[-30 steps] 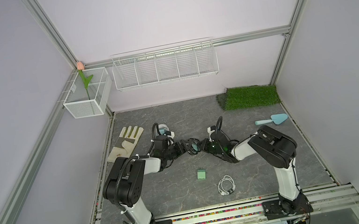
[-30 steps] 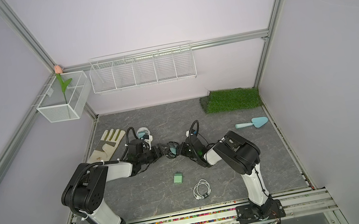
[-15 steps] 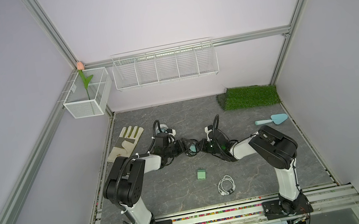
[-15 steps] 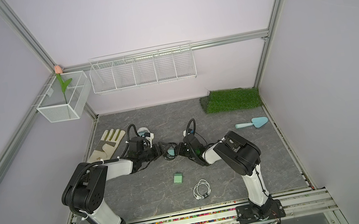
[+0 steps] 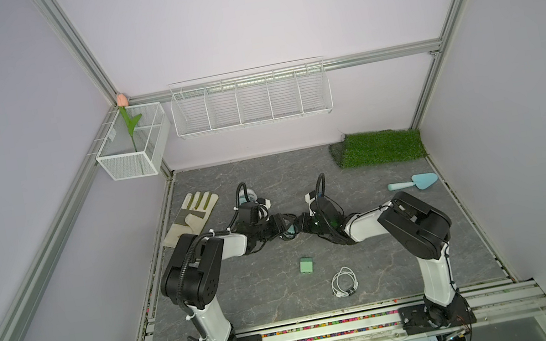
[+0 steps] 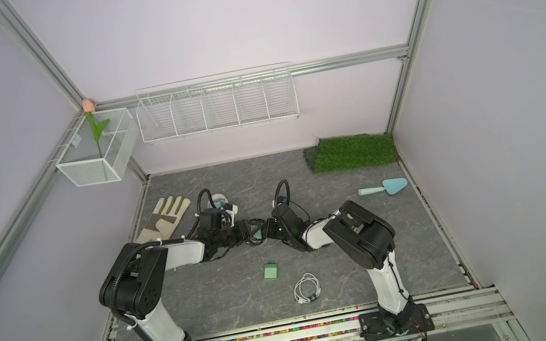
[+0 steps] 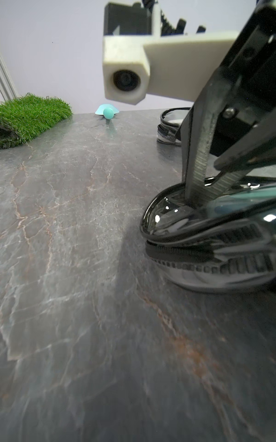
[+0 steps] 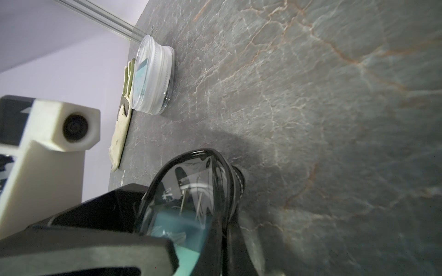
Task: Pack away charging kits
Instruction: Close the storage bag at the center of the board, then pick up the storage bag at the center of the board.
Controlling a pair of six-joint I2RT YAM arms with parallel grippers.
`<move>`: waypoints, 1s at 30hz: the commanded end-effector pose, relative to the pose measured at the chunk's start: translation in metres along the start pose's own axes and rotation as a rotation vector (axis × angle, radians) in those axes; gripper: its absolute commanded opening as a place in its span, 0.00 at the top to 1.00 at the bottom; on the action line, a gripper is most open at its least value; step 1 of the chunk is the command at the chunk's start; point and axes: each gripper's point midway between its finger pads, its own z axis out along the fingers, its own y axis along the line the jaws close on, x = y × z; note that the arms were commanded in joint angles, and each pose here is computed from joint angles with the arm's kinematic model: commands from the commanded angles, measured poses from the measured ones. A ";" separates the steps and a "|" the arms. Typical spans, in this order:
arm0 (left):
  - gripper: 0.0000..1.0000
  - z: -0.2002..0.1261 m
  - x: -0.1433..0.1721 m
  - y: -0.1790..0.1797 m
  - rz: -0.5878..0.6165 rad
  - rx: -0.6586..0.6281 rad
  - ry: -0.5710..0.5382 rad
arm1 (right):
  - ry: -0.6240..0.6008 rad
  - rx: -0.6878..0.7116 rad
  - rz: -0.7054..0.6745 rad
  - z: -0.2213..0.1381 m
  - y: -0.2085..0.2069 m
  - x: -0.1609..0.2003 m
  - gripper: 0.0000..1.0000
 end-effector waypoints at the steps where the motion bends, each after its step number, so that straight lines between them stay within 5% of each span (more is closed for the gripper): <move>1: 0.42 0.007 -0.003 -0.011 0.026 0.043 0.021 | 0.049 0.035 -0.036 -0.003 0.000 0.014 0.93; 5: 0.56 0.008 -0.003 -0.011 0.023 0.045 0.027 | 0.048 0.033 -0.054 -0.002 0.005 0.014 0.93; 7: 0.54 0.008 -0.004 -0.008 0.021 0.020 0.028 | 0.048 0.032 -0.067 -0.003 0.006 0.013 0.93; 10: 0.34 0.007 -0.004 -0.001 0.018 -0.017 0.043 | 0.046 0.034 -0.088 -0.005 0.007 0.012 0.92; 12: 0.33 0.006 -0.004 0.002 0.023 -0.033 0.063 | 0.056 0.020 -0.111 -0.005 0.010 0.013 0.93; 30: 0.52 0.000 0.001 0.001 0.030 -0.028 0.121 | 0.061 0.032 -0.170 -0.005 0.018 0.010 0.93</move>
